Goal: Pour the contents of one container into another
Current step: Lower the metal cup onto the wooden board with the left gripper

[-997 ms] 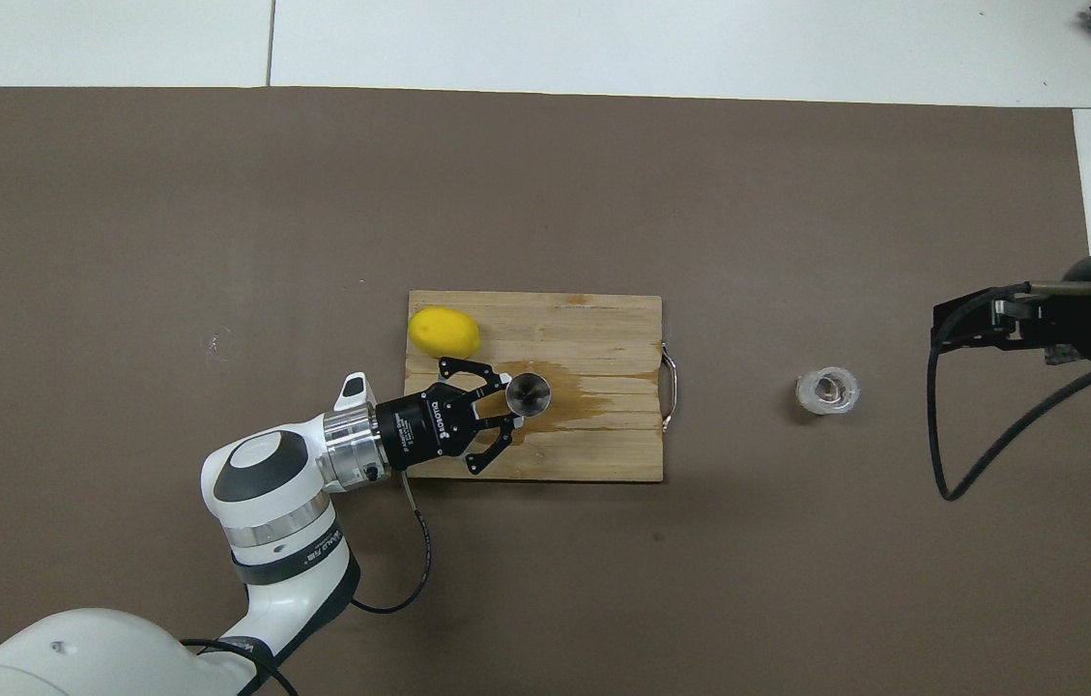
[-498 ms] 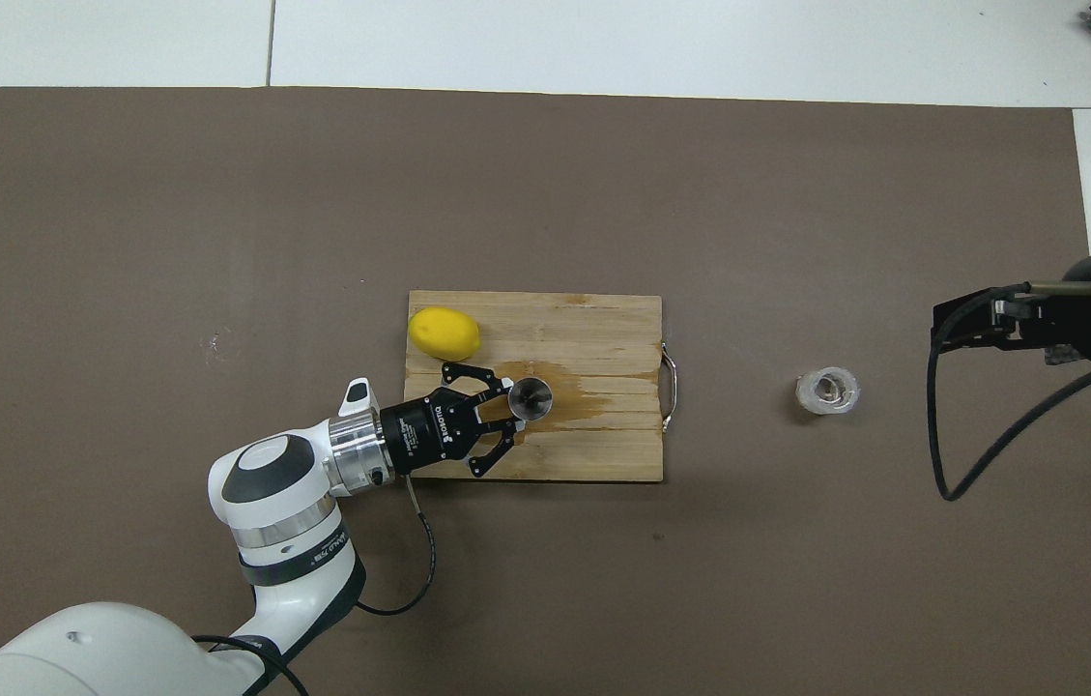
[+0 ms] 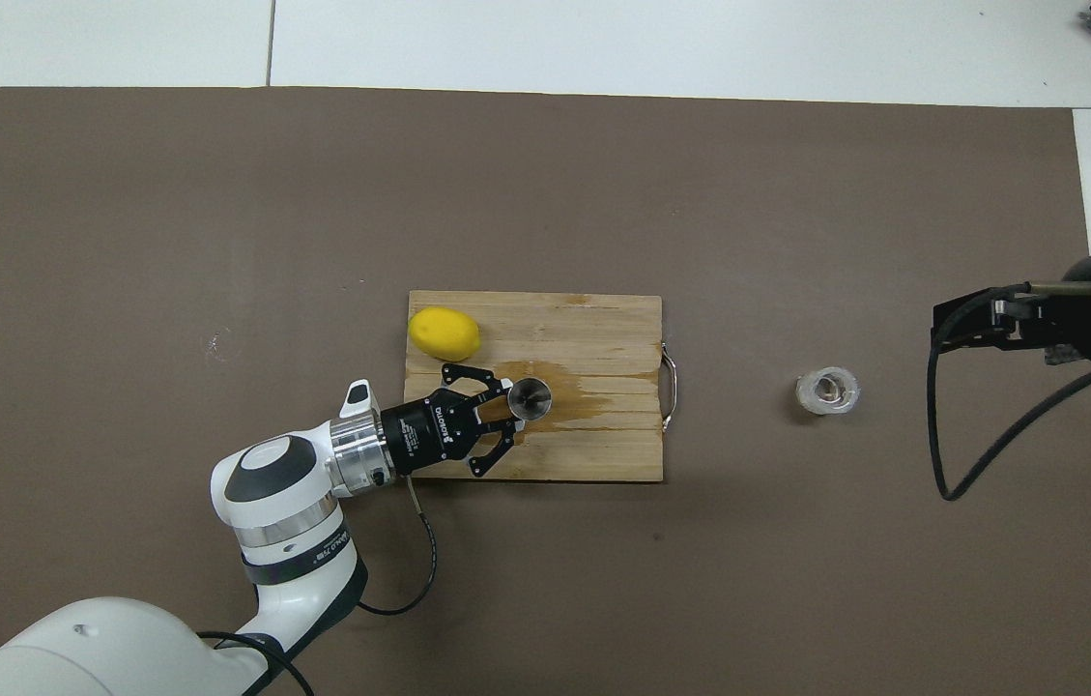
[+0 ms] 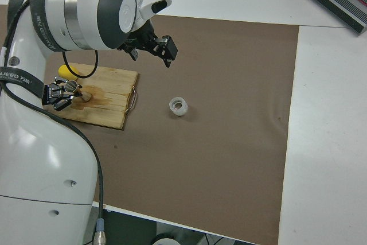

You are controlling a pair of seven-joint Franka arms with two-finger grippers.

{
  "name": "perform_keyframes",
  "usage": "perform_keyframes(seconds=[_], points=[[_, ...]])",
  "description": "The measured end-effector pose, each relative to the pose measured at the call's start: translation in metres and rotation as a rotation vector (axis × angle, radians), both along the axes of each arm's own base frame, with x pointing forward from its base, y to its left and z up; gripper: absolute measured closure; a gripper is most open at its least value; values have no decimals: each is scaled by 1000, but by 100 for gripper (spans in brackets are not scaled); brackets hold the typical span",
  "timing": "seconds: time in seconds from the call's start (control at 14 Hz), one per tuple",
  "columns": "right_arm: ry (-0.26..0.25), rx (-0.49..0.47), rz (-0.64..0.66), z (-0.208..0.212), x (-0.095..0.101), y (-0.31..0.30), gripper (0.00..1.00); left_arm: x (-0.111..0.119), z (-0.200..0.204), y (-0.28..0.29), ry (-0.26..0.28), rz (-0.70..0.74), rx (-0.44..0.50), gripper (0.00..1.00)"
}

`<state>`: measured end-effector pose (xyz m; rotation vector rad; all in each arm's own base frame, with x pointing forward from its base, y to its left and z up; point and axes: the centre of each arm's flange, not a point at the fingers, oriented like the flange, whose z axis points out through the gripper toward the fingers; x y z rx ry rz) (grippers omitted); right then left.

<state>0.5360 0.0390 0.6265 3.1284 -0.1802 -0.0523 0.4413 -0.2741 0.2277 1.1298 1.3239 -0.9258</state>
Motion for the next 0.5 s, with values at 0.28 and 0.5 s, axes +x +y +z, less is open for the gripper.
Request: perform_keyframes(seconds=[0.28, 0.5], points=[[0, 0, 0, 0, 0, 0, 0, -1, -3, 0, 5, 0, 2, 71], [0, 0, 0, 0, 0, 0, 0, -1, -4, 0, 2, 0, 3, 71]])
